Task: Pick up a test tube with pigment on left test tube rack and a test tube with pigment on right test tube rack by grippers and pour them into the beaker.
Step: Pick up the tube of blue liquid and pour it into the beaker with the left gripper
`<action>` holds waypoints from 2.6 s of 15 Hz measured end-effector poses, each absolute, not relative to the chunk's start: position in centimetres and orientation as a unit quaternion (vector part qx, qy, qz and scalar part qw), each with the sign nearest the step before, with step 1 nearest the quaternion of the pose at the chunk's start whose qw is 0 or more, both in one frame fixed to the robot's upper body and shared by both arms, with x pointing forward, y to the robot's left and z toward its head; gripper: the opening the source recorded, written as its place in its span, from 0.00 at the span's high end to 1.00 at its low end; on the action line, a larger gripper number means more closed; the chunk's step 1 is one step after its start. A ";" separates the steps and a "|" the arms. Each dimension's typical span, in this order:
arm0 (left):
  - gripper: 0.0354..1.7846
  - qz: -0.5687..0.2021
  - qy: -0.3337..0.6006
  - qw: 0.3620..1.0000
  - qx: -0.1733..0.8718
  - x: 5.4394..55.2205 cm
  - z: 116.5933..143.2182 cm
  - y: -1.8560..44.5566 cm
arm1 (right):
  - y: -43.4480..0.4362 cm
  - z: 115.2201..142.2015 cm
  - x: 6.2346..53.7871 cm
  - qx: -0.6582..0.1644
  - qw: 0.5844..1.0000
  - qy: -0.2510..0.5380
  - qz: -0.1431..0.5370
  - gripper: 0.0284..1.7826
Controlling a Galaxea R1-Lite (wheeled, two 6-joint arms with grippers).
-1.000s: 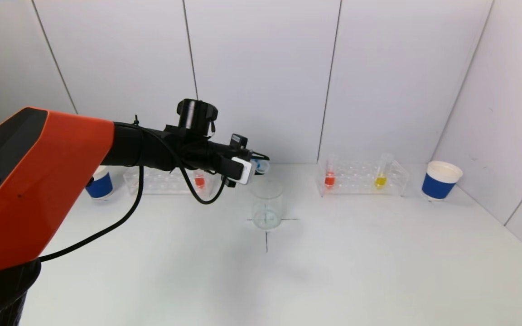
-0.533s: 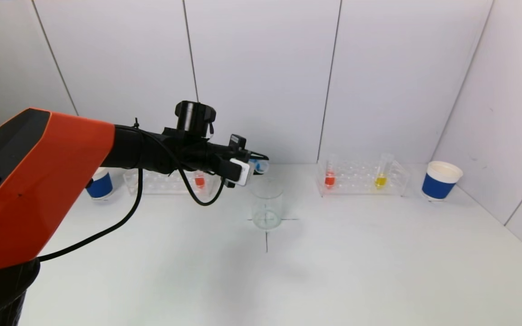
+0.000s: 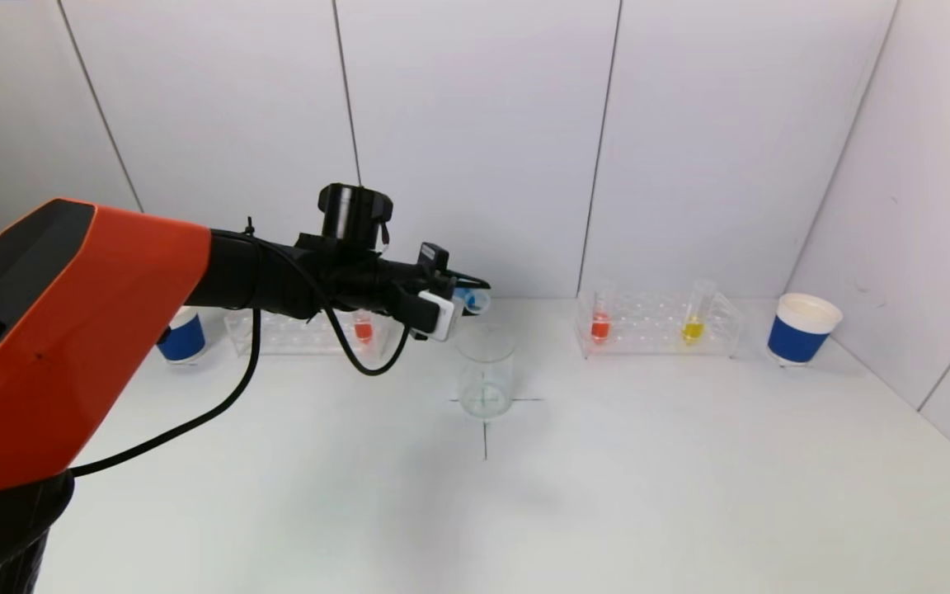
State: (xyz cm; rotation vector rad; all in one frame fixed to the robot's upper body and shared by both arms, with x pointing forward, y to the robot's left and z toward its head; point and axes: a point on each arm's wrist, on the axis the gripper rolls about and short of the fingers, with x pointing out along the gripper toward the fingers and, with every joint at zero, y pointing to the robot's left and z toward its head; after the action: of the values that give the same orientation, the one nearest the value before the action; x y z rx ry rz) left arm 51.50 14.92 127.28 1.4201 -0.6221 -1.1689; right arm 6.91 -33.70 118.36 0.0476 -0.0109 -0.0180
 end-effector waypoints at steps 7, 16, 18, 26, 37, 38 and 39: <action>0.76 -0.470 -0.300 0.537 0.633 52.2 126.9 14.8 | -33.7 118.4 6.9 0.024 1.000 -0.005 -0.009 0.01; 0.76 -0.460 -0.319 0.512 0.651 52.6 126.3 15.0 | -33.7 118.4 6.9 0.024 1.000 -0.005 -0.009 0.01; 0.76 -0.456 -0.324 0.504 0.658 52.6 126.3 15.1 | -33.7 118.4 6.9 0.024 1.000 -0.005 -0.009 0.01; 0.76 -0.437 -0.361 0.490 0.662 52.9 126.5 14.9 | -33.7 118.4 6.9 0.024 1.000 -0.005 -0.009 0.01; 0.76 -0.405 -0.392 0.463 0.684 53.2 127.5 14.8 | -33.7 118.4 6.9 0.024 1.000 -0.005 -0.009 0.01; 0.76 -0.400 -0.397 0.459 0.687 53.3 127.7 14.8 | -33.7 118.4 6.9 0.024 1.000 -0.005 -0.009 0.01; 0.76 -0.398 -0.399 0.457 0.688 53.3 127.7 14.8 | -33.7 118.4 6.9 0.024 1.000 -0.005 -0.009 0.01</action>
State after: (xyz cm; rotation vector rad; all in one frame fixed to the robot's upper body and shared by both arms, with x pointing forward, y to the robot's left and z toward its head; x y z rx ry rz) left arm 53.29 14.76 127.72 1.6967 -0.9832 -0.9803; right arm 6.91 -33.70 118.36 0.0476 -0.0109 -0.0180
